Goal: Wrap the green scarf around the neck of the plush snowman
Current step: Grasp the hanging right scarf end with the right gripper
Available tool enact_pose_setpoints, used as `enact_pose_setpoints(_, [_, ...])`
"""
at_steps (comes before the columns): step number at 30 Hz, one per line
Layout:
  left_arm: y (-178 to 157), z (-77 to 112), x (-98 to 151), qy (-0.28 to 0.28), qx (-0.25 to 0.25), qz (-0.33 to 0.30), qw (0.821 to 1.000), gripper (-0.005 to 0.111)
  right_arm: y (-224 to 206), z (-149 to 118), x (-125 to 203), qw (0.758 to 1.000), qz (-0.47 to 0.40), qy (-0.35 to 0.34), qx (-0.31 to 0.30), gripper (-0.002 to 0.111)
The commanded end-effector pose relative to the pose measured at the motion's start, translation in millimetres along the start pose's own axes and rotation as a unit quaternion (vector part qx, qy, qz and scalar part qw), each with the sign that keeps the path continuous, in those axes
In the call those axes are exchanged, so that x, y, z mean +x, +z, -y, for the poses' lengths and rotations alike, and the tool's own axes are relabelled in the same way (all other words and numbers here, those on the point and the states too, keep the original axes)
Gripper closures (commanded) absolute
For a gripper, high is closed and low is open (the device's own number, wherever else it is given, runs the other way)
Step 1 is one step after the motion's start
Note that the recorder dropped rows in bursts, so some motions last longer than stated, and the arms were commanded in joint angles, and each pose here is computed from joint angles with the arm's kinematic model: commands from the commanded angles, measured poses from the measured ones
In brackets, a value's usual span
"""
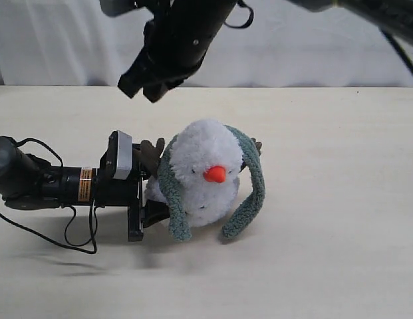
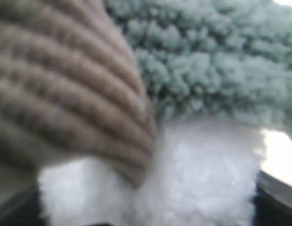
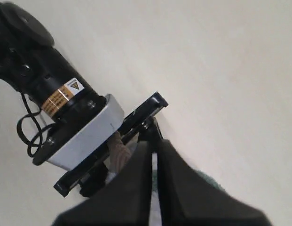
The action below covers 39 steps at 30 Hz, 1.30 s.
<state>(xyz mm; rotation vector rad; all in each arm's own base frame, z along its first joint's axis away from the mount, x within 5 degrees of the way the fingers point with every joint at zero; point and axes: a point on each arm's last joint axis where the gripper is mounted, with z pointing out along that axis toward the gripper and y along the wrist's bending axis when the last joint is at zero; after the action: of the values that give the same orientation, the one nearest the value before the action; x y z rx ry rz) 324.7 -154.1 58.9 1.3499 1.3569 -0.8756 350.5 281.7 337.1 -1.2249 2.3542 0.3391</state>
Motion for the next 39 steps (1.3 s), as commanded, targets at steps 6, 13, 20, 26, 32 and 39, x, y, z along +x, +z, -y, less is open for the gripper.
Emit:
enact_pose_setpoints(6, [1,-1.7,-1,-0.006,-0.006,0.006,1.000,0.107,-93,10,17,0.987,0.031,0.022,0.156,0.094])
enact_pose_setpoints(13, [1,-1.7,-1,-0.006,-0.006,0.006,1.000,0.107,-83,23,78,0.978,-0.049,0.125,0.160,0.065])
enact_pose_setpoints(20, [1,-1.7,-1,-0.006,-0.006,0.006,1.000,0.107,-30,16,153,0.959,-0.195,0.173,0.114,0.038])
enact_pose_setpoints(26, [1,-1.6,-1,-0.005,-0.005,0.006,1.000,0.107,8,1,186,0.967,-0.191,0.161,0.057,0.038])
enact_pose_setpoints(32, [1,-1.6,-1,-0.005,-0.005,0.006,1.000,0.107,29,-6,193,0.983,-0.108,0.147,0.029,0.038])
enact_pose_setpoints(39, [1,-0.5,-1,-0.004,0.000,0.005,1.000,0.107,36,11,196,0.977,-0.049,0.163,0.127,0.038])
